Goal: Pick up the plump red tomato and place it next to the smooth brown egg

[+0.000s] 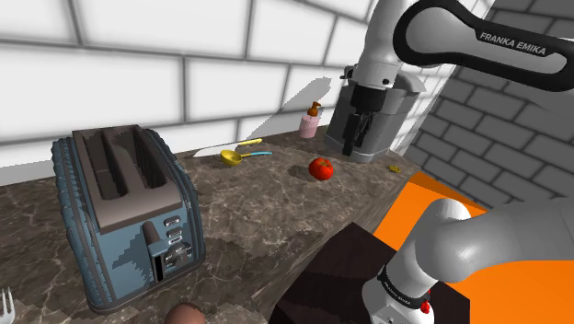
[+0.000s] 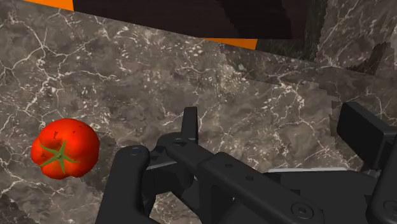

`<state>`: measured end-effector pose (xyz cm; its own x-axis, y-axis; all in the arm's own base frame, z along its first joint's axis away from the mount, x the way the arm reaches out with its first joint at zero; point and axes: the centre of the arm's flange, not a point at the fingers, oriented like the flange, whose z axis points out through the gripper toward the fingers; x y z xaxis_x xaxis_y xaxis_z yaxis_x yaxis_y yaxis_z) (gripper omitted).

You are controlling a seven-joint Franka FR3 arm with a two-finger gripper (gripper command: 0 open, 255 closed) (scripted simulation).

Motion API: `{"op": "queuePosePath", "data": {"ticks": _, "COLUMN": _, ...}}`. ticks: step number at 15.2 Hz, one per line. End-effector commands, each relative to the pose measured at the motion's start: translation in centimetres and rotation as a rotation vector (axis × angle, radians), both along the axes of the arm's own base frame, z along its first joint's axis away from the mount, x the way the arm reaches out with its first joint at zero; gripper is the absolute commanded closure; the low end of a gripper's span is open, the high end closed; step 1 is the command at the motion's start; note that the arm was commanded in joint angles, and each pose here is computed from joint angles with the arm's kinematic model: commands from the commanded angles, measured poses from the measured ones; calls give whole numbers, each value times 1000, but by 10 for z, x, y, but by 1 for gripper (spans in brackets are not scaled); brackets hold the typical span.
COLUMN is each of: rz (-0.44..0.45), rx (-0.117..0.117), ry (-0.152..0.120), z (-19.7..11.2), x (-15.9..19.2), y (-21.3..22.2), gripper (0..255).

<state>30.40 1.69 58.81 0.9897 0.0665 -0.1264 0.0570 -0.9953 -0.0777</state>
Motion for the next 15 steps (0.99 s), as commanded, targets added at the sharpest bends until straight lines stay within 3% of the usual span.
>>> {"op": "queuePosePath", "data": {"ticks": 1, "rz": 0, "rx": 0, "ry": 0, "z": 0, "x": 0, "y": 0, "gripper": 0}}
{"op": "queuePosePath", "data": {"ticks": 15, "rz": 242, "rx": -506, "ry": -26, "z": -163, "x": 50, "y": -9, "gripper": 0}}
